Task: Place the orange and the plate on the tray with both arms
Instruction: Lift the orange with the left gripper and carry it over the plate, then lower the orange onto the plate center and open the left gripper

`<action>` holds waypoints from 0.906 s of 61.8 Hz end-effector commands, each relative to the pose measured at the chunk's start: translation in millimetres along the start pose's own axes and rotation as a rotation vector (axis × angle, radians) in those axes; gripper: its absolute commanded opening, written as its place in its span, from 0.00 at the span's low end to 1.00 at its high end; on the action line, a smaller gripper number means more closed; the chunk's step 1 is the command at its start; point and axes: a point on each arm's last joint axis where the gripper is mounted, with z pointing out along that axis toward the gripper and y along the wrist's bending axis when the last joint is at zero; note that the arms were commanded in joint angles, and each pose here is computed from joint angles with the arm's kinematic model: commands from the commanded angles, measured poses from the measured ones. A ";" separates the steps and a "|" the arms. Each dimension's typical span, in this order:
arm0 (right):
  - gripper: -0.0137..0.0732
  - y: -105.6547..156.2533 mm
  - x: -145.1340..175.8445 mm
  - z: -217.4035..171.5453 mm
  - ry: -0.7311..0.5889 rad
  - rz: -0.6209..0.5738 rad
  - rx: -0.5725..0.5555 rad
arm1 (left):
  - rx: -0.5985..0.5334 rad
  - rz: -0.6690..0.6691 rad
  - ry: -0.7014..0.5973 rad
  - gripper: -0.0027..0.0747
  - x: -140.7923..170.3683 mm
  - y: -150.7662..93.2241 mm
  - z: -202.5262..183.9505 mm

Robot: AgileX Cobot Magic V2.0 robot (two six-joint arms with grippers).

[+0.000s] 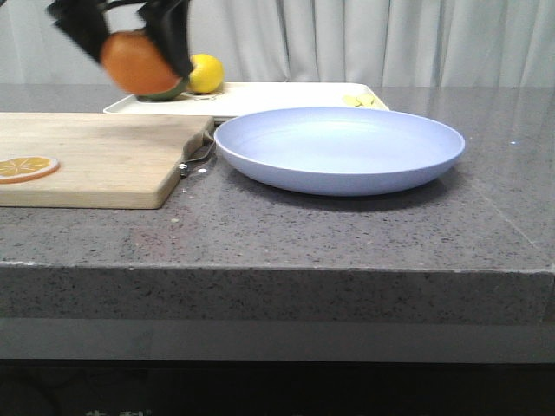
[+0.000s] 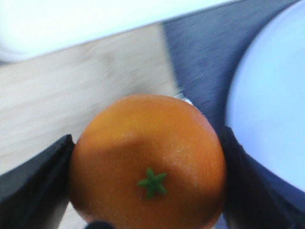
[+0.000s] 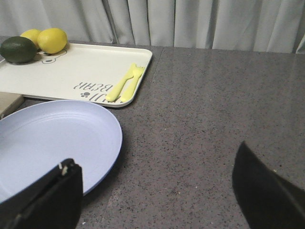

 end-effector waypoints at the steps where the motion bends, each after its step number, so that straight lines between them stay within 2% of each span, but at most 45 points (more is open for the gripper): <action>1: 0.90 -0.1 -19.1 -3.7 -0.109 -0.011 0.006 | 0.058 0.045 -0.183 0.43 -14.1 -26.4 -38.7; 16: 0.90 -0.1 -19.1 -3.7 -0.109 -0.011 0.006 | 0.153 0.155 -0.235 0.43 -11.9 -87.9 -24.1; 24: 0.90 -0.1 -19.0 -3.7 -0.108 -0.011 0.006 | 0.180 0.185 -0.246 0.43 -10.5 -106.9 -10.5; 42: 0.90 -0.1 -18.3 -3.6 -0.101 -0.011 0.006 | 0.190 0.190 -0.256 0.44 -11.5 -114.0 4.4; 56: 0.90 -0.1 -18.3 -3.6 -0.101 -0.011 0.006 | 0.212 0.169 -0.205 0.65 -7.8 -118.7 26.9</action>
